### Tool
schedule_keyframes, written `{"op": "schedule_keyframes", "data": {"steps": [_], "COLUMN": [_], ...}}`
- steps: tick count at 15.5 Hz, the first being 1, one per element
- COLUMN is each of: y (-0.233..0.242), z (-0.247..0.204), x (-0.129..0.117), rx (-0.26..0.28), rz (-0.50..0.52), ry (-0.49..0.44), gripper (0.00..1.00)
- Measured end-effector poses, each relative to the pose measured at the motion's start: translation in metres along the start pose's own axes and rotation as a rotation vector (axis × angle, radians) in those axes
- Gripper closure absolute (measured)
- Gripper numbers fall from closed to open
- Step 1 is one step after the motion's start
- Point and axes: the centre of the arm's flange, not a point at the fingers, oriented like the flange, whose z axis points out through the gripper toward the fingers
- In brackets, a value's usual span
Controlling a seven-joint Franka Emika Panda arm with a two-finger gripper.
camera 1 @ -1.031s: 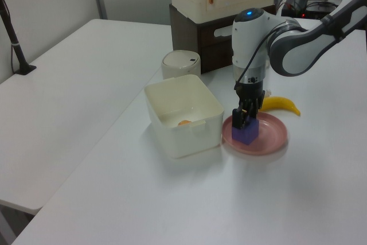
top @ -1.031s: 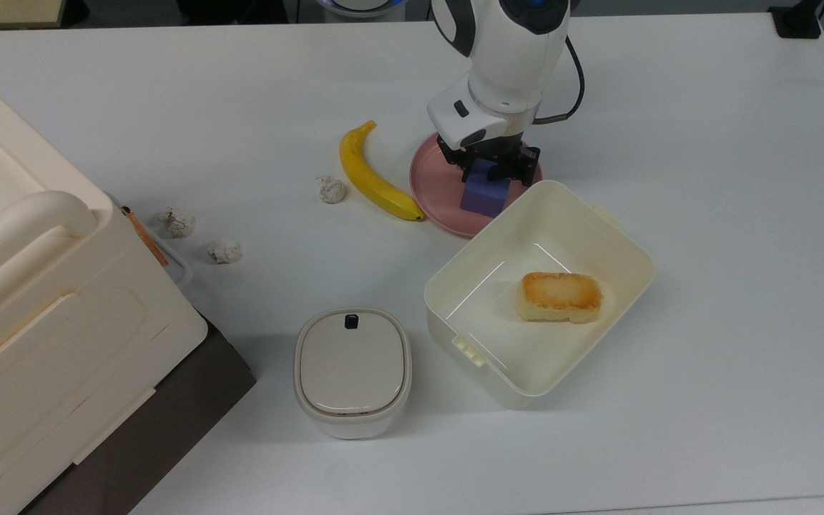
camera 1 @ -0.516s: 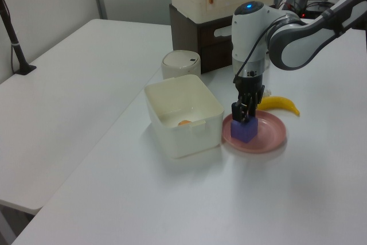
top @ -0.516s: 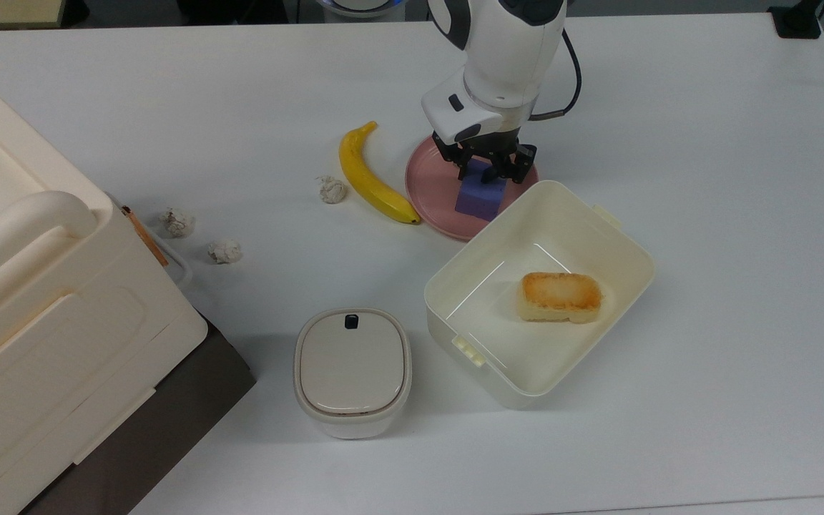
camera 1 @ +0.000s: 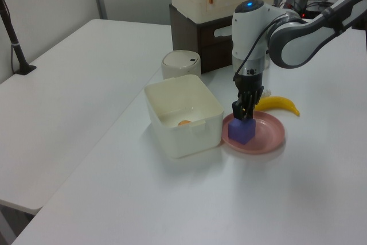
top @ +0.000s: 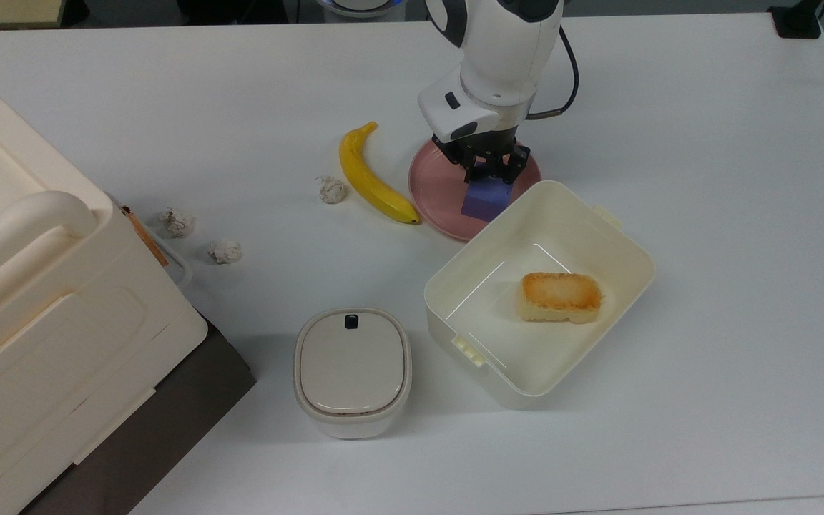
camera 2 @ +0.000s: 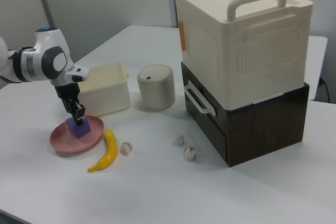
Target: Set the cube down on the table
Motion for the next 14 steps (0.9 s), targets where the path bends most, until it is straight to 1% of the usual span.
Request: {"op": "schedule_keyframes", "data": {"steps": [3, 6, 8, 9, 11, 12, 14], "y": [0.006, 0.013, 0.016, 0.016, 0.016, 0.016, 0.015], "z": [-0.008, -0.02, -0.026, -0.029, -0.031, -0.031, -0.031], "x": [0.006, 0.01, 0.013, 0.013, 0.014, 0.014, 0.014], "rx": [0.003, -0.008, 0.004, 0.015, 0.025, 0.027, 0.028], "rz": [0.015, 0.029, 0.047, 0.059, 0.079, 0.088, 0.111], "ry": [0.007, 0.0, 0.0, -0.004, -0.008, -0.009, -0.009], "gripper": [0.96, 0.96, 0.95, 0.88, 0.67, 0.59, 0.37]}}
